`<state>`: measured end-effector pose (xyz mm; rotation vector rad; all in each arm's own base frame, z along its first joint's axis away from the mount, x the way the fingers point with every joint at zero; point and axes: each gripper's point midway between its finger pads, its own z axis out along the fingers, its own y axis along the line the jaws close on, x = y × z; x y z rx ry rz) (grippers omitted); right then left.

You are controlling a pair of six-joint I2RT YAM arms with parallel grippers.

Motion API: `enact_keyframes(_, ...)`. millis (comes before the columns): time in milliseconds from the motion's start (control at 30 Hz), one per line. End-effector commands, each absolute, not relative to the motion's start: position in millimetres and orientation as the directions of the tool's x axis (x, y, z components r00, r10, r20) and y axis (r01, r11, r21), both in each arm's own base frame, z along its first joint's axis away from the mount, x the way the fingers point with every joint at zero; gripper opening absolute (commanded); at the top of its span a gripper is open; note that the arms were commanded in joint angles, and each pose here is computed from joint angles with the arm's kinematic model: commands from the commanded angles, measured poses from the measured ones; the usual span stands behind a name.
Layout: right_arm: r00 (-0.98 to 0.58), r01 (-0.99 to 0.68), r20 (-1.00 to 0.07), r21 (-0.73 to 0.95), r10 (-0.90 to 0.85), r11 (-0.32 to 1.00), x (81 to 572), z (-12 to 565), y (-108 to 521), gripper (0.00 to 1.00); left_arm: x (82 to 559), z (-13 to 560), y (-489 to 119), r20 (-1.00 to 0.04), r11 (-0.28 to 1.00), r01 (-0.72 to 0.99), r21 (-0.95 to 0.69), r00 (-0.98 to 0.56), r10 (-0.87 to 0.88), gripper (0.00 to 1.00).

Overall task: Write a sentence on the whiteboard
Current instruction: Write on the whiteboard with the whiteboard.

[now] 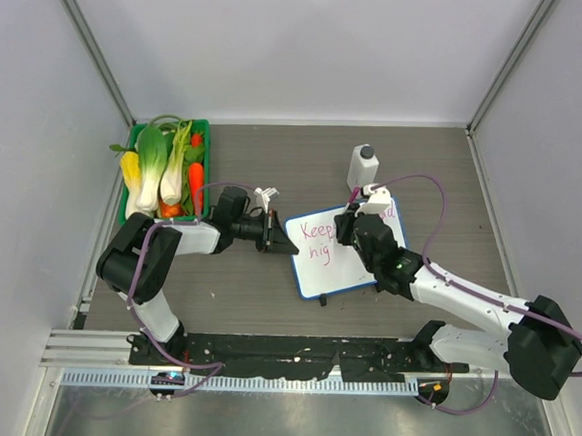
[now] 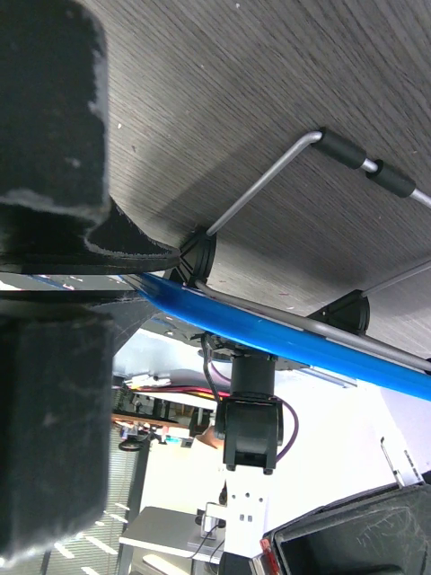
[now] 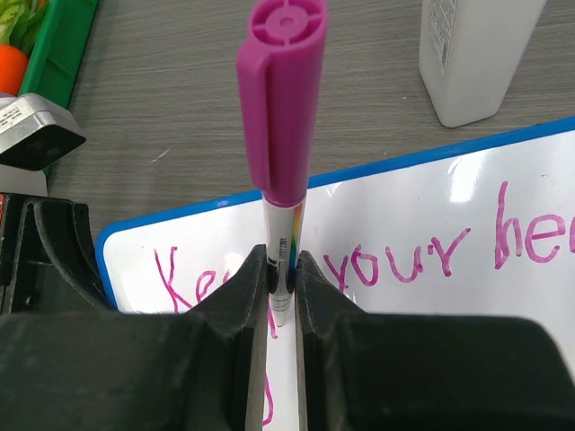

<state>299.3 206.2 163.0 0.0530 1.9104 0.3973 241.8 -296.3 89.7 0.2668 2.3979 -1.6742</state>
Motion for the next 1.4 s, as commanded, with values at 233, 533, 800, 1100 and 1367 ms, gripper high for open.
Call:
enact_keyframes(233,-0.405,-0.155,-0.888,0.302,0.218,0.941,285,144,197,0.02,226,58,-290,-0.113,0.43,0.116,-0.895,-0.993,0.031,0.0)
enact_keyframes(533,-0.433,-0.168,-0.875,0.316,0.218,0.934,274,133,194,0.01,226,57,-289,-0.113,0.436,0.113,-0.893,-0.993,0.026,0.0)
enact_keyframes(800,-0.407,-0.161,-0.884,0.318,0.231,0.934,280,142,195,0.01,227,57,-291,-0.114,0.435,0.115,-0.893,-0.993,0.029,0.0)
enact_keyframes(1100,-0.349,-0.157,-0.906,0.307,0.238,0.939,291,164,196,0.02,226,56,-292,-0.113,0.434,0.115,-0.894,-0.993,0.031,0.0)
enact_keyframes(1367,-0.341,-0.154,-0.909,0.307,0.241,0.939,294,167,197,0.01,226,57,-292,-0.116,0.43,0.119,-0.895,-0.993,0.033,0.0)
